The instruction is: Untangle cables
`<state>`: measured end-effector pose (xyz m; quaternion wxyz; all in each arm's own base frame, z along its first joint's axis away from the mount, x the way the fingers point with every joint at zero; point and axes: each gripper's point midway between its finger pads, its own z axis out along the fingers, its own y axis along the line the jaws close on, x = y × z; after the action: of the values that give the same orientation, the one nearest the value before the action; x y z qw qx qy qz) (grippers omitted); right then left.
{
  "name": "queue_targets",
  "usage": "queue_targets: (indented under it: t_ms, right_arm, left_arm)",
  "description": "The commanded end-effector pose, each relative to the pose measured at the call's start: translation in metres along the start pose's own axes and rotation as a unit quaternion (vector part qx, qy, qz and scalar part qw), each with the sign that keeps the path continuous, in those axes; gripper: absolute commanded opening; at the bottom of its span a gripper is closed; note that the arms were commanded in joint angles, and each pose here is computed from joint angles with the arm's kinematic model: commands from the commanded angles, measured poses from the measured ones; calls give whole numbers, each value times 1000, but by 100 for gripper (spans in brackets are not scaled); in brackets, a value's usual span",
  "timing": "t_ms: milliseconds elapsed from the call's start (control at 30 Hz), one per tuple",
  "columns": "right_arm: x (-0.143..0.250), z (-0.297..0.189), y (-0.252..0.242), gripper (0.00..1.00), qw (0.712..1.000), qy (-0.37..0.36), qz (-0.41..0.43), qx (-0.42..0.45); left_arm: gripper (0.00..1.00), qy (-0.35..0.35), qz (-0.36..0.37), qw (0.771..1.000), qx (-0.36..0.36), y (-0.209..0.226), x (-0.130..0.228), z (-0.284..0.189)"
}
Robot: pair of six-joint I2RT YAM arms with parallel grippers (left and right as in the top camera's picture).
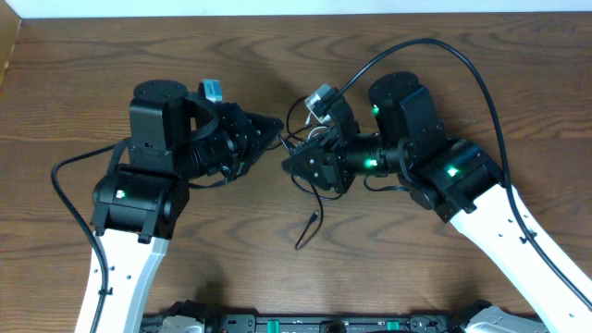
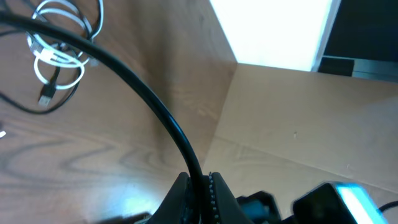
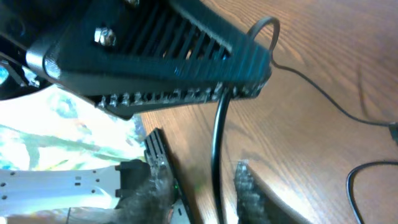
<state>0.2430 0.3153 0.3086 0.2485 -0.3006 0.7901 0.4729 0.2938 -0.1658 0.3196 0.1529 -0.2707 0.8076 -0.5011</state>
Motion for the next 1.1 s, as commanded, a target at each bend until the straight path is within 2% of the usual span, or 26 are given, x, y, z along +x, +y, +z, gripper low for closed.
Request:
queue_targets:
  t_ms: [0, 67, 100, 133, 167, 433, 533, 733, 867, 1067]
  right_arm:
    - [-2, -3, 6, 49, 1000, -2, -1, -8]
    - [-3, -3, 6, 60, 1000, -2, -1, -8]
    - [-3, -3, 5, 70, 1000, -3, -1, -6]
    - [-3, -3, 4, 95, 1000, -4, -1, -3]
    - [-3, -3, 4, 99, 1000, -3, -1, -2]
    - [1, -11, -10, 99, 1000, 3, 25, 15]
    - [1, -15, -18, 99, 999, 3, 36, 24]
    - [9, -18, -25, 99, 999, 17, 39, 34]
    - [15, -19, -26, 99, 998, 28, 44, 36]
    - [23, -21, -42, 99, 995, 37, 51, 83]
  left_arm:
    - [7, -23, 4, 1000, 17, -9, -9, -2]
    - [7, -32, 11, 998, 45, -26, -12, -6]
    - [7, -39, 23, 997, 63, -37, -13, -9]
    - [7, -47, 41, 994, 86, -52, -15, -15]
    - [7, -50, 48, 993, 95, -59, -15, -17]
    - [7, -156, 112, 965, 181, -144, -32, -74]
    - [8, -200, 147, 939, 237, -190, -35, -107]
    - [7, -272, 164, 900, 297, -243, -51, -144]
    - [7, -303, 132, 899, 288, -244, -77, -135]
    - [8, -304, 111, 912, 252, -229, -120, -83]
